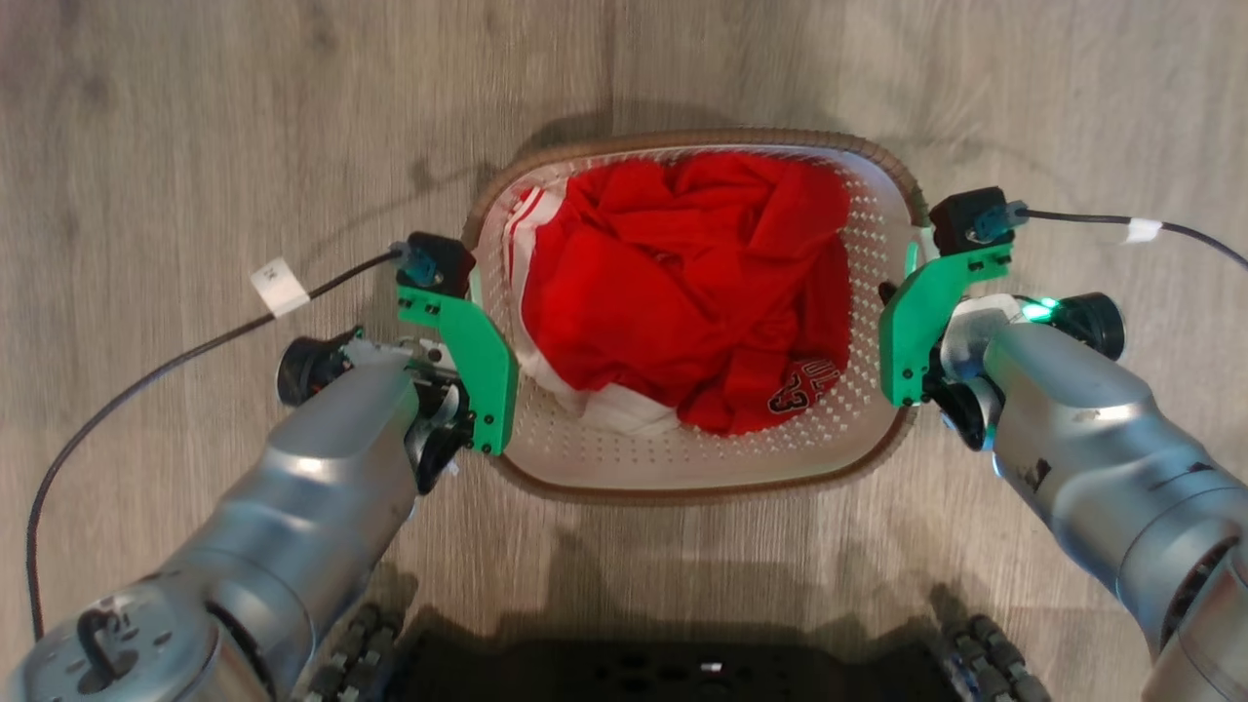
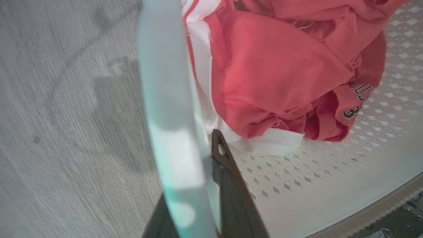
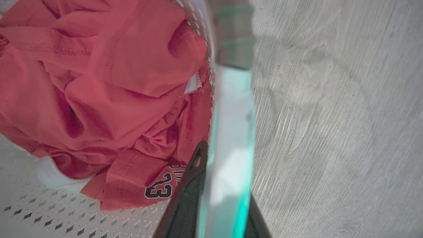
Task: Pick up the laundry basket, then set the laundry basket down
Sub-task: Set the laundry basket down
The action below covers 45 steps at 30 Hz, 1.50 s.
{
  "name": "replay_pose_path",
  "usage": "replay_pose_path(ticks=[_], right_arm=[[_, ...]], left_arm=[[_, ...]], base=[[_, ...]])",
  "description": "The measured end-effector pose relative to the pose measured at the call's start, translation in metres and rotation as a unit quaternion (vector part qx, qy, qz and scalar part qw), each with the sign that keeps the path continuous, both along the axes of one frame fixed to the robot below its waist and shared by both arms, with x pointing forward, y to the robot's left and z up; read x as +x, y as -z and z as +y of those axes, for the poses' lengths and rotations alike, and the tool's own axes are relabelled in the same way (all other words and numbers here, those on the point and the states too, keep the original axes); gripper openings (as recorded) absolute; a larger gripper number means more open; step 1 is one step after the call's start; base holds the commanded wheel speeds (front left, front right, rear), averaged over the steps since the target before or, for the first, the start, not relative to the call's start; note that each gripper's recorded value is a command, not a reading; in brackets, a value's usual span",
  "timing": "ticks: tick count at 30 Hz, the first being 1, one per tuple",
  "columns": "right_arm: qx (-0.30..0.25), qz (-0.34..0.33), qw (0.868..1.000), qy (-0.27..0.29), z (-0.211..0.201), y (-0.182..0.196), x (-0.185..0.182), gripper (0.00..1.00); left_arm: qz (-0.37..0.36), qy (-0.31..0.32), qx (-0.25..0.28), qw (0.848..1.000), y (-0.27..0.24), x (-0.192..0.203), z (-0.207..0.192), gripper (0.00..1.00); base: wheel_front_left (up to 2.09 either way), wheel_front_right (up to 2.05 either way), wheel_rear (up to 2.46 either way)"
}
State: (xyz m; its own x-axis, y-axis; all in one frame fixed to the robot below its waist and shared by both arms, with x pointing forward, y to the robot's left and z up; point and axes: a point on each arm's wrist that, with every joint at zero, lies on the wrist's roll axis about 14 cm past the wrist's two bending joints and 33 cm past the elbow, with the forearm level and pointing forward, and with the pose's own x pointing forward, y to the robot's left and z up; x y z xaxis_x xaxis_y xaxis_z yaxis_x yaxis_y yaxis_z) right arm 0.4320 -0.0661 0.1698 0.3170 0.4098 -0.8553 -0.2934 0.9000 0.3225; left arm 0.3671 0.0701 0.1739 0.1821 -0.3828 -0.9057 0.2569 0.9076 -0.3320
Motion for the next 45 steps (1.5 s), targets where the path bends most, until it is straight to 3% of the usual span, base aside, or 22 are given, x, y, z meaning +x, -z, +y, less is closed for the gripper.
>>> replay_pose_path(ticks=[13,35,36,37,45], right_arm=[[0.012,0.027,1.000,0.003,0.015,0.040,0.005,0.00],[0.017,0.054,0.998,0.016,0.017,0.050,0.009,0.00],[0.017,0.054,0.998,0.016,0.018,0.050,0.009,0.00],[0.018,0.054,0.998,0.015,0.018,0.050,0.009,0.00],[0.015,0.054,0.998,0.013,0.017,0.050,0.009,0.00]], left_arm=[[-0.005,-0.003,0.020,1.000,0.029,0.008,0.012,0.00],[-0.047,0.016,0.041,0.998,0.035,0.019,0.015,0.00],[-0.048,0.015,0.044,0.998,0.035,0.020,0.016,0.21],[-0.051,0.015,0.046,0.998,0.035,0.020,0.016,1.00],[-0.058,0.022,0.031,0.998,0.031,0.021,0.004,1.00]], base=[[0.00,0.00,0.00],[0.00,0.00,0.00],[0.00,0.00,0.00],[0.00,0.00,0.00],[0.00,0.00,0.00]])
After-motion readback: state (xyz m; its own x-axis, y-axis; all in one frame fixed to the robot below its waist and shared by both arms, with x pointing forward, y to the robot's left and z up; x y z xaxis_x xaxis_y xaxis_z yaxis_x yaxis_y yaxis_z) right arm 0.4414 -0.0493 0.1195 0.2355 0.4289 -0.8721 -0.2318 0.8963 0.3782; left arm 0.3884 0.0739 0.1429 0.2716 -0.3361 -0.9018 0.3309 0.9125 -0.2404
